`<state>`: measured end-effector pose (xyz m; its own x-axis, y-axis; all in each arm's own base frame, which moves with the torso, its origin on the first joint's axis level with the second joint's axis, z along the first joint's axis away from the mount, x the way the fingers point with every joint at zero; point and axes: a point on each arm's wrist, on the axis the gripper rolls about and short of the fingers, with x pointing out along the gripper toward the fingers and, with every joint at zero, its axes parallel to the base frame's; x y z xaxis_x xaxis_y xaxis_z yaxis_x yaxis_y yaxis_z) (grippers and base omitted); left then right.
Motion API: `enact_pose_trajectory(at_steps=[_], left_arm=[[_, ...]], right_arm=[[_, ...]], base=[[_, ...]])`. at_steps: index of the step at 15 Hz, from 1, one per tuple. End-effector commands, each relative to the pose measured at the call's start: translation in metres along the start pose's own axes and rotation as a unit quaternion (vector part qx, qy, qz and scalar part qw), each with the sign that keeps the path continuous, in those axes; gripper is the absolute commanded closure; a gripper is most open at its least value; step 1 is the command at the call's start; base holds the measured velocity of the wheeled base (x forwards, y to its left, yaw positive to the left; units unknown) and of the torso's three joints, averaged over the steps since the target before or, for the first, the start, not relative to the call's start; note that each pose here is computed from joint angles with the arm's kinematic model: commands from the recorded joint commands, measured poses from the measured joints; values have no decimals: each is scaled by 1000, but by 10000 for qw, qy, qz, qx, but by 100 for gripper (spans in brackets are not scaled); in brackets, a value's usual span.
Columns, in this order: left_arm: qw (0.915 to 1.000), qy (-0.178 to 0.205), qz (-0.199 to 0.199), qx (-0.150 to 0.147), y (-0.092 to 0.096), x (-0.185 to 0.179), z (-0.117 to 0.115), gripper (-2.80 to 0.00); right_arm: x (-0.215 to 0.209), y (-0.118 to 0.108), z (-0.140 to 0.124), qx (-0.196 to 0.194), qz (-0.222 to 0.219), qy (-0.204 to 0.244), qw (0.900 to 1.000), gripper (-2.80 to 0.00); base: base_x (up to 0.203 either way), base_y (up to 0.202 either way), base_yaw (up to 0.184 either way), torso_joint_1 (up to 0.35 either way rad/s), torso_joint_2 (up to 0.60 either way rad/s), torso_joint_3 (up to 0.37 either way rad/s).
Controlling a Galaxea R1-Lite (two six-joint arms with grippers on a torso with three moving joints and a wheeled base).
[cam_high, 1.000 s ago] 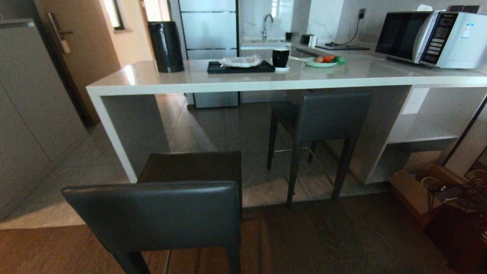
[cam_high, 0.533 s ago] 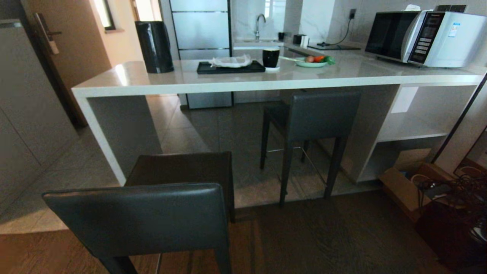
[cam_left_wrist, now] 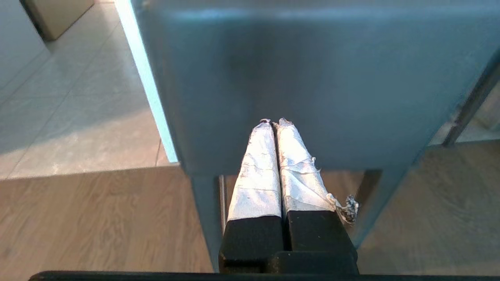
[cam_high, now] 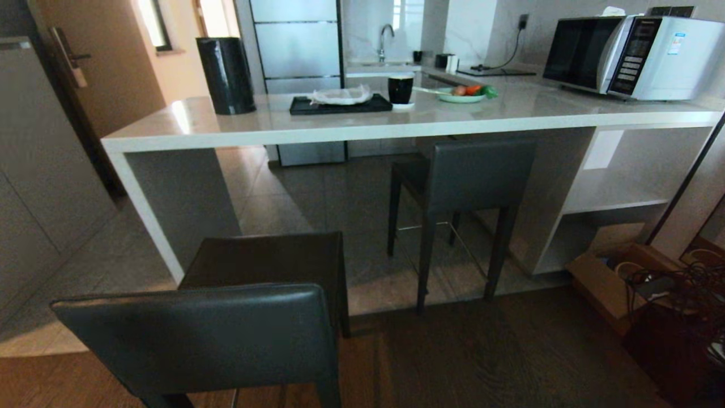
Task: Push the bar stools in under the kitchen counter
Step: Pull the gray chair out from under the dining table
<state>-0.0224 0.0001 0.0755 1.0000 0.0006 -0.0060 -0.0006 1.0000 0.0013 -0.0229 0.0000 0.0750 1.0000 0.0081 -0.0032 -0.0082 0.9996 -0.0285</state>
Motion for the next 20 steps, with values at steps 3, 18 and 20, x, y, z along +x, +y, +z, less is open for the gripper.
enact_pose_trajectory(at_steps=[3,18,20], left_arm=[[10000,16,4,1,0,0,0,0],[10000,16,12,-6,0,0,0,0],[10000,16,4,-6,0,0,0,0]], right_arm=[[0,0,0,-3,6,7,10000,0],[0,0,0,12,6,7,10000,0],[0,0,0,12,6,7,10000,0]], base=[[184,0,2,6,2,0],[6,-30,0,1,0,1],[0,-200,2,3,2,2]])
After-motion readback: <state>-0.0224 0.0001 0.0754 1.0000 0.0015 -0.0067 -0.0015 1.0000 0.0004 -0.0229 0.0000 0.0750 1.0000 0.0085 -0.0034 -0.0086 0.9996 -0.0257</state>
